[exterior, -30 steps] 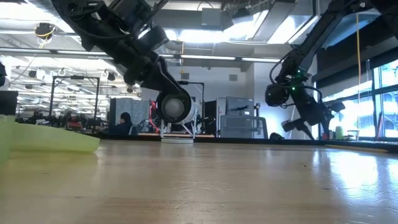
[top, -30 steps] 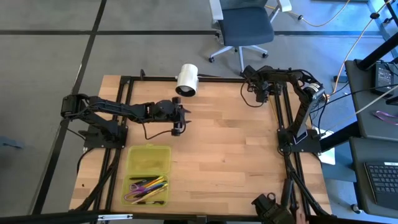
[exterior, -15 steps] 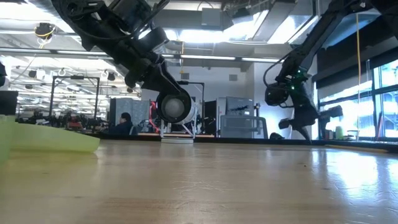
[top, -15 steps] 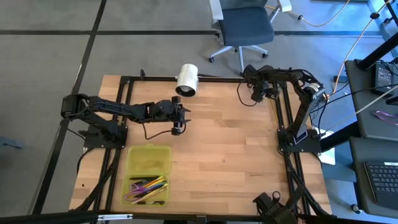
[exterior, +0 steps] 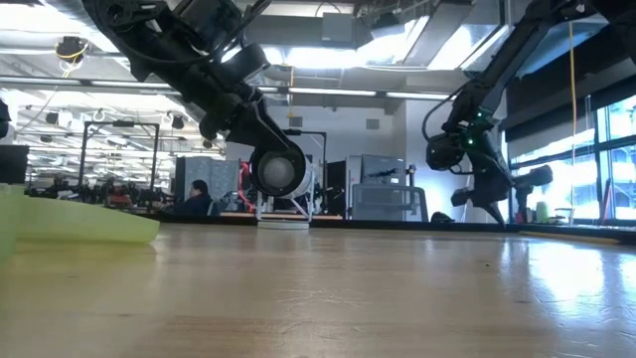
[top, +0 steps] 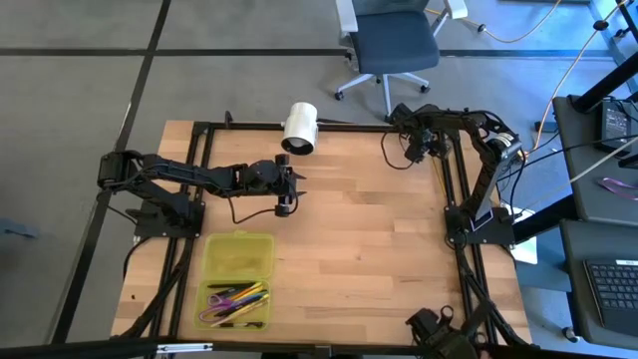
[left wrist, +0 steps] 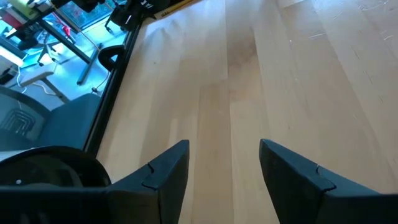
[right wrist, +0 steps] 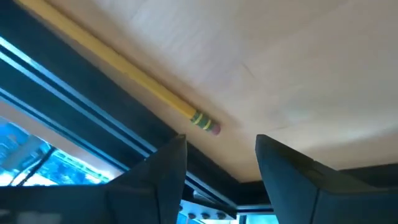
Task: Pick & place school supplies into a supply box
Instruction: Put the yellow pencil into the yellow supply box
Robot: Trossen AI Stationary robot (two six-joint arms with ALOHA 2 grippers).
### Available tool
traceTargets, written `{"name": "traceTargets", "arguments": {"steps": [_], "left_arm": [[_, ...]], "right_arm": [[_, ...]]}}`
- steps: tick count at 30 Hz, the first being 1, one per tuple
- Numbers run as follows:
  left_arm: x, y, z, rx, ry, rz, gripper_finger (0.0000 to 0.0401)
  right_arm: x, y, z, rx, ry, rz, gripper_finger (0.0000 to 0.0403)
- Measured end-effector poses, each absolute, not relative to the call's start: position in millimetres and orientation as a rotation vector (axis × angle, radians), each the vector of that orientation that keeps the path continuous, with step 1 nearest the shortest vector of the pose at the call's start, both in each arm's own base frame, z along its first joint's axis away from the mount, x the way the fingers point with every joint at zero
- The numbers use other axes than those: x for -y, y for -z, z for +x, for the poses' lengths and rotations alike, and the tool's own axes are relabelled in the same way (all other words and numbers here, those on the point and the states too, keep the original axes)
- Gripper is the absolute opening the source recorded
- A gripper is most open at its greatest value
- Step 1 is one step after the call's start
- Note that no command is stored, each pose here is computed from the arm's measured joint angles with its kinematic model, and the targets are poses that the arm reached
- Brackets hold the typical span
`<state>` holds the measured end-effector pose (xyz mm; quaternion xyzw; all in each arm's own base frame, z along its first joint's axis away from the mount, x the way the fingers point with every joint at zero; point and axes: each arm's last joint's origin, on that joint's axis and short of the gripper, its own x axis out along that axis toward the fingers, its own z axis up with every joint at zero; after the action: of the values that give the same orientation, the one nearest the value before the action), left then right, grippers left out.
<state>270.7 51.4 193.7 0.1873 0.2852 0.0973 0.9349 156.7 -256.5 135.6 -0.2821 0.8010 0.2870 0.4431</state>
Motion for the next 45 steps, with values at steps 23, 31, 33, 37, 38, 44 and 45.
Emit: {"name": "traceTargets", "arguments": {"steps": [23,31,33,37,38,44,45], "left_arm": [[-53,-193,270,-0.598,-0.238,0.396,0.0185],[-53,-193,270,-0.599,-0.24,0.396,0.0185],[-53,-193,270,-0.599,-0.241,0.395,0.0185],[-53,-193,270,-0.598,-0.236,0.394,0.0187],[-53,-193,270,-0.598,-0.235,0.394,0.0188],[-53,-194,270,-0.596,-0.235,0.394,0.0188],[-53,-194,270,-0.596,-0.235,0.394,0.0187]], "right_arm": [[246,-153,170,-2.196,-0.274,-0.468,0.019],[242,-154,168,-2.21,-0.282,-0.408,0.019],[240,-155,167,-2.209,-0.303,-0.394,0.019],[237,-155,168,-2.202,-0.335,-0.382,0.019],[237,-156,169,-2.197,-0.341,-0.379,0.019],[233,-157,173,-2.19,-0.314,-0.349,0.019],[232,-157,174,-2.184,-0.309,-0.341,0.019]]}}
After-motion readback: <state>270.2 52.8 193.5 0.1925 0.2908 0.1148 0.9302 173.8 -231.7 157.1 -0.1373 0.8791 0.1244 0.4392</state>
